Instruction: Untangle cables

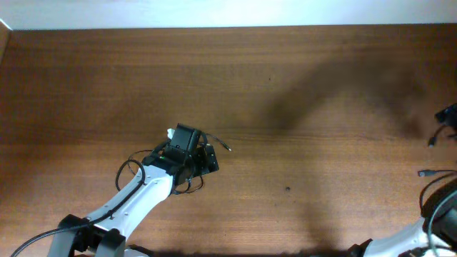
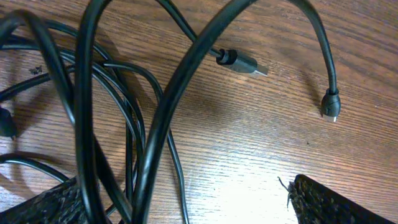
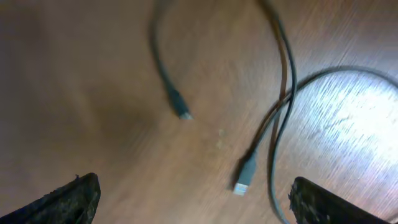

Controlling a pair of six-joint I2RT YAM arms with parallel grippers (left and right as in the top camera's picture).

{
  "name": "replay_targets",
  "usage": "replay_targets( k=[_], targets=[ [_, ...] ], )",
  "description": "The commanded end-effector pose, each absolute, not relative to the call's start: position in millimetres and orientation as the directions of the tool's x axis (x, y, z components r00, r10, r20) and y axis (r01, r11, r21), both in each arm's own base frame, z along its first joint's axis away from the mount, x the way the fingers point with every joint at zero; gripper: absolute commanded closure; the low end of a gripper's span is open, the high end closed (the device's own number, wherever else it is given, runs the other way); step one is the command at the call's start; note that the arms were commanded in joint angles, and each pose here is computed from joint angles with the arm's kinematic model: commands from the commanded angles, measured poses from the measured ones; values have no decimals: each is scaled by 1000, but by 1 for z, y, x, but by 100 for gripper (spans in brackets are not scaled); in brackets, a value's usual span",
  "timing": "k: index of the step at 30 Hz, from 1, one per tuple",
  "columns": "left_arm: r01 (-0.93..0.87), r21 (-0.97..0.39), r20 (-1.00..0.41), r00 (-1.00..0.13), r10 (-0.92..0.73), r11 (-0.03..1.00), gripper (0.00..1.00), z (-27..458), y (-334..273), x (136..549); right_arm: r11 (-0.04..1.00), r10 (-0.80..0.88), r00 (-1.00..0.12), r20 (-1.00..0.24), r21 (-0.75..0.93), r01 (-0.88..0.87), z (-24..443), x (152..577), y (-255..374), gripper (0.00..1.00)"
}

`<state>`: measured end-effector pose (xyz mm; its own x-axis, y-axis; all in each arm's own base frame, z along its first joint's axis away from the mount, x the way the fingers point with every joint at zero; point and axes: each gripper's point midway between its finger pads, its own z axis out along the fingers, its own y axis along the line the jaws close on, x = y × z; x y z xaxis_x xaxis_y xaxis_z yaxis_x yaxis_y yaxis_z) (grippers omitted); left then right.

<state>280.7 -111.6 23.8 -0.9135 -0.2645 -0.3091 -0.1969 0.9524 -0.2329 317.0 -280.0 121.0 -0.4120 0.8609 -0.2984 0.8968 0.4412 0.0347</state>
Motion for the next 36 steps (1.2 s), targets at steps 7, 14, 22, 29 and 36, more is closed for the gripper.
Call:
replay_targets(
  k=[7,14,22,29,36],
  targets=[
    [-181,-231,-304,-920,-248,956,1,22,-112,279,414,802,-360,-476,9,910,269,251,-211,0],
    [-181,-231,-305,-920,-248,956,1,22,-112,279,-219,930,95,-356,-327,919,107,79,-255,96],
    [-181,-231,-305,-920,-248,956,1,22,-112,279,-359,923,346,-169,-58,931,47,107,-229,96],
    [-181,-231,-304,-920,-248,956,1,22,-112,279,-454,854,397,-336,-106,885,28,97,-230,96],
    [-181,-231,-305,-920,-248,956,1,22,-112,279,-249,913,150,-380,-225,942,-16,132,-236,96]
  ],
)
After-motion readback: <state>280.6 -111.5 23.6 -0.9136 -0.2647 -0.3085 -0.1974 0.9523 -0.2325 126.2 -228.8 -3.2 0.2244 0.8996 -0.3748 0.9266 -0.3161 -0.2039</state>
